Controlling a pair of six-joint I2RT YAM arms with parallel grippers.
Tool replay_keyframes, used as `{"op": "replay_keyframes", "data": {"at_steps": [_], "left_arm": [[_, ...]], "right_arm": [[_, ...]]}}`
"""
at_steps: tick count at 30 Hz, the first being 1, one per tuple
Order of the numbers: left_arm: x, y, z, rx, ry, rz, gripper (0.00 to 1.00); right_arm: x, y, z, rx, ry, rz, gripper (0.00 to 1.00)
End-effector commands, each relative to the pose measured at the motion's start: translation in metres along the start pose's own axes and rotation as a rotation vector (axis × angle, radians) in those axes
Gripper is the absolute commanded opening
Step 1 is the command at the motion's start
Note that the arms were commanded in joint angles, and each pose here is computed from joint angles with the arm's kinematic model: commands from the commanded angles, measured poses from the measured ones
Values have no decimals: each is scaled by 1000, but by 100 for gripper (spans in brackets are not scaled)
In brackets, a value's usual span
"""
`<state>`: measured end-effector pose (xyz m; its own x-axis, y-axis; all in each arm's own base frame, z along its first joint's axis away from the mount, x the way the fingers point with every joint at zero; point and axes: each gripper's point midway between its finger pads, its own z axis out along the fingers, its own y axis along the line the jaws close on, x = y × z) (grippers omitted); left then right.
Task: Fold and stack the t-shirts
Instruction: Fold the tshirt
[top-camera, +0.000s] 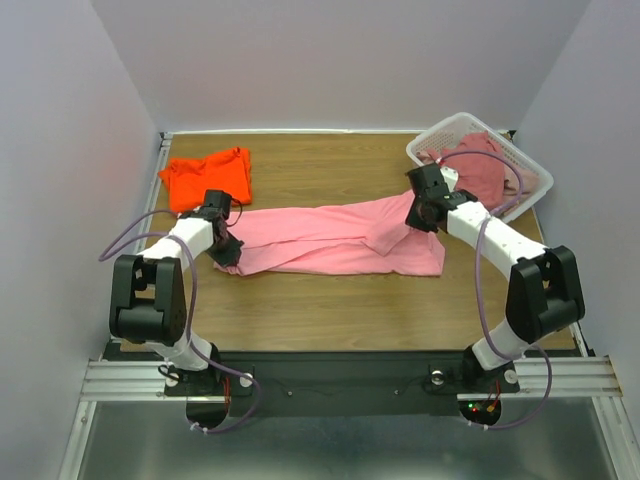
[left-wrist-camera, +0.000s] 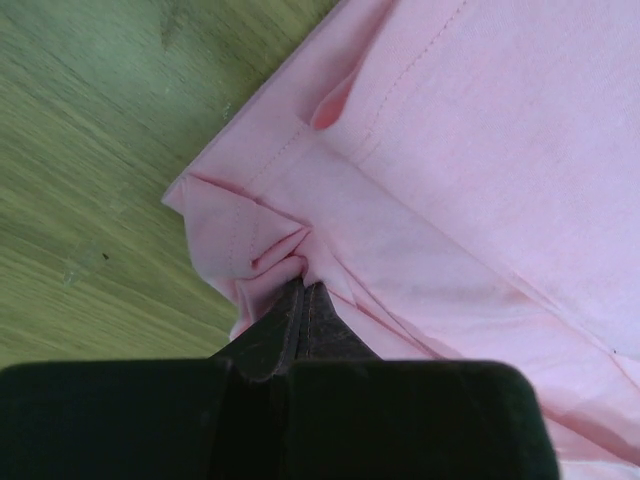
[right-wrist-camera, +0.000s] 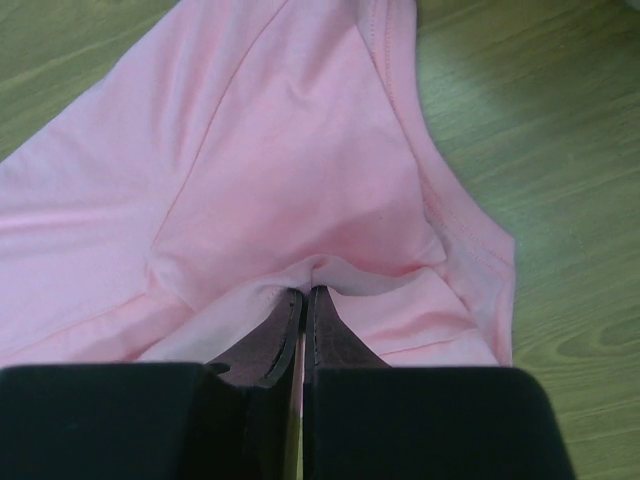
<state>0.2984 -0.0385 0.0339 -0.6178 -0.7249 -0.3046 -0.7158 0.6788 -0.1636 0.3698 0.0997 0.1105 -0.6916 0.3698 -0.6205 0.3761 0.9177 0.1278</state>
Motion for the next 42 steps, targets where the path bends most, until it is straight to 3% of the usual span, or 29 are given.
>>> {"op": "replay_keyframes", "data": {"at_steps": [1, 16, 23, 32, 42], "left_arm": [[-24, -10, -5, 14, -45, -3, 0], [-30, -21, 10, 30, 16, 6, 0], [-6, 17, -8, 2, 6, -9, 0], [28, 65, -32, -51, 28, -34, 0], [11, 55, -47, -40, -5, -10, 0]], "right_arm": [[-31, 12, 1, -43, -62, 20, 0], [-25, 16, 27, -26, -22, -44, 0], [-20, 4, -9, -86, -48, 0, 0], [21, -22, -47, -176, -25, 42, 0], [1, -21, -51, -153, -79, 33, 0]]}}
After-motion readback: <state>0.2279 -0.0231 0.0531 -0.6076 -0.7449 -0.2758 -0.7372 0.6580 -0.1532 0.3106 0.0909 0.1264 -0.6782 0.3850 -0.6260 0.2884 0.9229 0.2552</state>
